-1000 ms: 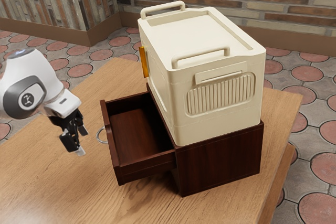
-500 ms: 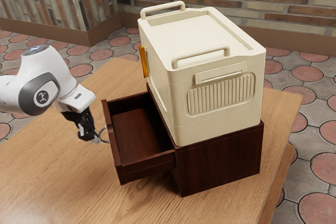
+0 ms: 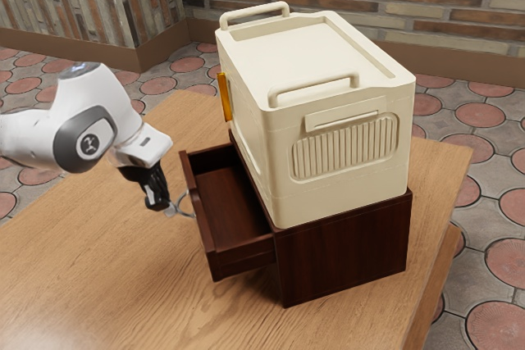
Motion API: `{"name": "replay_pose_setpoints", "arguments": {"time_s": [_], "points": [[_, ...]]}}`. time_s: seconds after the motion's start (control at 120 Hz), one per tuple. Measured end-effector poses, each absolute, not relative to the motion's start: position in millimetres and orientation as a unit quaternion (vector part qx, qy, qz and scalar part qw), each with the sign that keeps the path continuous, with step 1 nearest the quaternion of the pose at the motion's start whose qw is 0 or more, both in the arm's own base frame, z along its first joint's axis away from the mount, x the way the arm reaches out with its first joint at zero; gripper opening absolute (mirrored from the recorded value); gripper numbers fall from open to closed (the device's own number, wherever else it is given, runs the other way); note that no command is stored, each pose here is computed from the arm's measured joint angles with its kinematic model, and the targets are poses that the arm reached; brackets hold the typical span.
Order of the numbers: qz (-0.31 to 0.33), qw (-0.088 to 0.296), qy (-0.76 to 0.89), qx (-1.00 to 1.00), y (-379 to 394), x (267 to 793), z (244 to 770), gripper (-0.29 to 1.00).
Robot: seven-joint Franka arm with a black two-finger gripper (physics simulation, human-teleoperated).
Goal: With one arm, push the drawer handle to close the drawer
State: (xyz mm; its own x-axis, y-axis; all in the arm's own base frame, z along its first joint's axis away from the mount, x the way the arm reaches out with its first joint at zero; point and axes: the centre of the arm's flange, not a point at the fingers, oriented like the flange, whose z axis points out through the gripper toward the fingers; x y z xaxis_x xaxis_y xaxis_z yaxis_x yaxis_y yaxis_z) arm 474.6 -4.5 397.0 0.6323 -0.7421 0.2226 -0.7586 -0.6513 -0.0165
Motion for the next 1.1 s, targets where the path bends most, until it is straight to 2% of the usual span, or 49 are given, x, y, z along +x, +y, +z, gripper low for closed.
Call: {"name": "replay_pose_setpoints", "arguments": {"time_s": [0.358, 0.833, 1.1], "points": [[0.115, 0.039, -0.404, 0.907, -26.9, 492.3, 386.8, -0.08], [0.152, 0.006, -0.43, 0.89, -59.1, 516.7, 391.5, -0.08], [0.157, 0.002, -0.437, 0.886, -71.2, 524.8, 392.2, -0.08]]}}
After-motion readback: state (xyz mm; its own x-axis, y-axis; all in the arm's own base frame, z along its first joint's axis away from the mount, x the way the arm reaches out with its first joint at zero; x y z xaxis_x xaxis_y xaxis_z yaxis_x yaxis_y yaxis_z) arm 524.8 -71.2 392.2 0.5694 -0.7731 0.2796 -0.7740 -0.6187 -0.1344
